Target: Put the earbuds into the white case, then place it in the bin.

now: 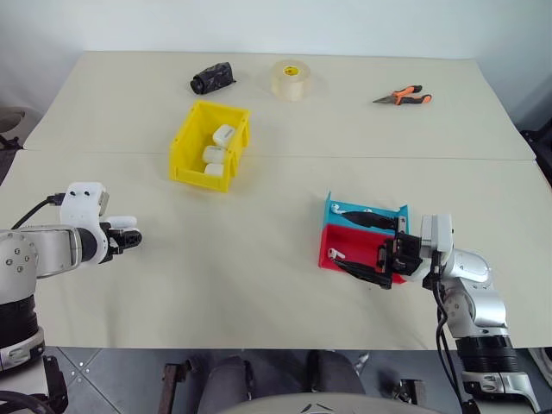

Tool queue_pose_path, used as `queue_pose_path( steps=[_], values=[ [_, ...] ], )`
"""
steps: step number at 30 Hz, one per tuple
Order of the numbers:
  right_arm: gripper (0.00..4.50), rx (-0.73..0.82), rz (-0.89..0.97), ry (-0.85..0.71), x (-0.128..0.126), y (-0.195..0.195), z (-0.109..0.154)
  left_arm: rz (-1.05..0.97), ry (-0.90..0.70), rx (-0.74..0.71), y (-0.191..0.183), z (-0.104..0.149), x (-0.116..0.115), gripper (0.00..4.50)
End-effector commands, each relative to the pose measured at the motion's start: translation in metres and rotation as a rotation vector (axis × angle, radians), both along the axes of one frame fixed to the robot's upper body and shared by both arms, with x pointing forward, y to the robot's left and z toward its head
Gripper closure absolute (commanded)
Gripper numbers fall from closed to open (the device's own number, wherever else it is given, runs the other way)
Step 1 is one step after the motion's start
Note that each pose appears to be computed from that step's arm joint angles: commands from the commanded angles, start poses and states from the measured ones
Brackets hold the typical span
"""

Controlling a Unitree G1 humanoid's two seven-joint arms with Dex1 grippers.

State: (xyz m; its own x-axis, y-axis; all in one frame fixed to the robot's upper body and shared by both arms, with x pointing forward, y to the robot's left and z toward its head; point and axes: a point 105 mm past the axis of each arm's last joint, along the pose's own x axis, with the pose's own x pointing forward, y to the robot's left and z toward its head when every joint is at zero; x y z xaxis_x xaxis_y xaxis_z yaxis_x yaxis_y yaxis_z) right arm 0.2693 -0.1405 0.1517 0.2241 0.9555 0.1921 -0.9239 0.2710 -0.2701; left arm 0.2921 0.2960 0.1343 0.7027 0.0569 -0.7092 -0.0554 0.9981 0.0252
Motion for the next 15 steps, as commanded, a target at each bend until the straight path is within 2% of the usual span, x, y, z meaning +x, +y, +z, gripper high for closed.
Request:
queue_pose_path(
  steps=[1, 3, 7, 9, 11, 15],
  values=[
    [0.00, 0.018, -0.007, -0.028, -0.001, -0.004, 0.003, 0.016, 0.023, -0.016, 0.000, -0.011, -0.007, 1.70],
    [0.00, 0.016, -0.007, -0.023, -0.001, -0.006, 0.000, -0.003, -0.014, -0.023, -0.001, -0.007, -0.010, 1.70],
    [0.00, 0.006, -0.012, -0.018, 0.000, -0.010, -0.003, -0.080, -0.221, -0.091, -0.011, 0.014, -0.011, 1.70],
    [0.00, -0.001, -0.025, -0.016, 0.002, -0.013, -0.003, -0.202, -0.387, -0.138, -0.024, 0.032, -0.015, 1.70],
    [0.00, -0.010, -0.046, -0.017, 0.005, -0.019, -0.002, -0.425, -0.577, -0.163, -0.050, 0.053, -0.025, 1.70],
    [0.00, -0.043, -0.091, -0.028, 0.010, -0.033, 0.001, -0.737, -0.731, -0.195, -0.088, 0.056, -0.043, 1.70]
  ],
)
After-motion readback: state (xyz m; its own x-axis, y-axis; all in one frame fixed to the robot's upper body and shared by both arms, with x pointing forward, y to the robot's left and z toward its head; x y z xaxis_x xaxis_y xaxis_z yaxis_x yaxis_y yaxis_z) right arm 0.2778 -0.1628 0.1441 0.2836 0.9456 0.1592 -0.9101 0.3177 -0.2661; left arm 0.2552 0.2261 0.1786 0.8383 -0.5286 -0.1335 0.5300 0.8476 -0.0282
